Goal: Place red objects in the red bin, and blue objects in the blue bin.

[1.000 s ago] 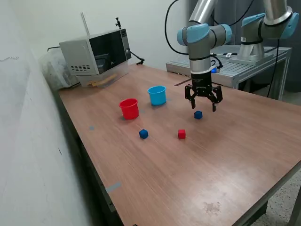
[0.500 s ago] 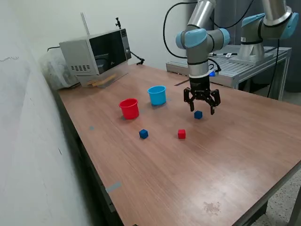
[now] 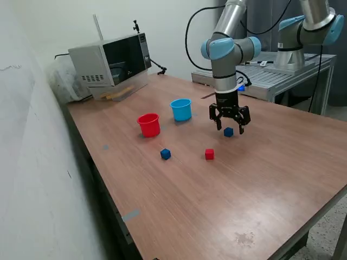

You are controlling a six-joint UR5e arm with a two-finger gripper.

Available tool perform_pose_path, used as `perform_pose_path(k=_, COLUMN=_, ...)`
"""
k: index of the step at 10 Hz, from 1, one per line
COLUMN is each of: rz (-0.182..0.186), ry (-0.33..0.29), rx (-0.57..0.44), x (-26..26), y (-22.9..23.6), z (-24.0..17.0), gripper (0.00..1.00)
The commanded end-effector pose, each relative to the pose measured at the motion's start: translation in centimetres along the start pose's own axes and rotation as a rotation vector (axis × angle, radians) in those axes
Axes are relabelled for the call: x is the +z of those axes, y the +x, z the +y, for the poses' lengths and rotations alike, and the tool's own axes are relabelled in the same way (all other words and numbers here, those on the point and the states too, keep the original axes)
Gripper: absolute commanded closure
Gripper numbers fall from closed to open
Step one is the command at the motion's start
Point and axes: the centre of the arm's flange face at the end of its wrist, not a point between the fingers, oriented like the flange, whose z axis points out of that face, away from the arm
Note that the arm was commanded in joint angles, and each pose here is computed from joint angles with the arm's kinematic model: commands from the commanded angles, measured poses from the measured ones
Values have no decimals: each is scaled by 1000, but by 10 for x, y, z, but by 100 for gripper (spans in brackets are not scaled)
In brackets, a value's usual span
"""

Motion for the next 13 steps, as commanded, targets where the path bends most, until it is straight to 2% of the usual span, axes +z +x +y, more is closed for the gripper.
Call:
perform_pose_path(k=1, rz=-1, ry=6, rx=2, x=6, y=-2, z=2, gripper=0)
perform_pose_path(k=3, rz=-1, ry=10, rx=3, x=10, y=-3, z=3, gripper=0)
perform_pose_path(k=4, rz=-3, ry=9, rx=3, x=9, y=-3, z=3, gripper=100)
perform_pose_path(k=7, rz=-5, ry=7, rx=-1, x=8, y=-3, z=4, gripper=100)
perform_pose_path(k=10, rz=-29, ry=2, rx=-3, x=4, y=-4, z=6, gripper=100)
perform_pose_path(k=11, rz=-35, ry=-12, rx=-3, x=-5, y=-5, z=7, gripper=100)
perform_pose_path(k=13, rz=-55, ry=-82, rx=-5, x=-54, y=-4, z=10, gripper=100)
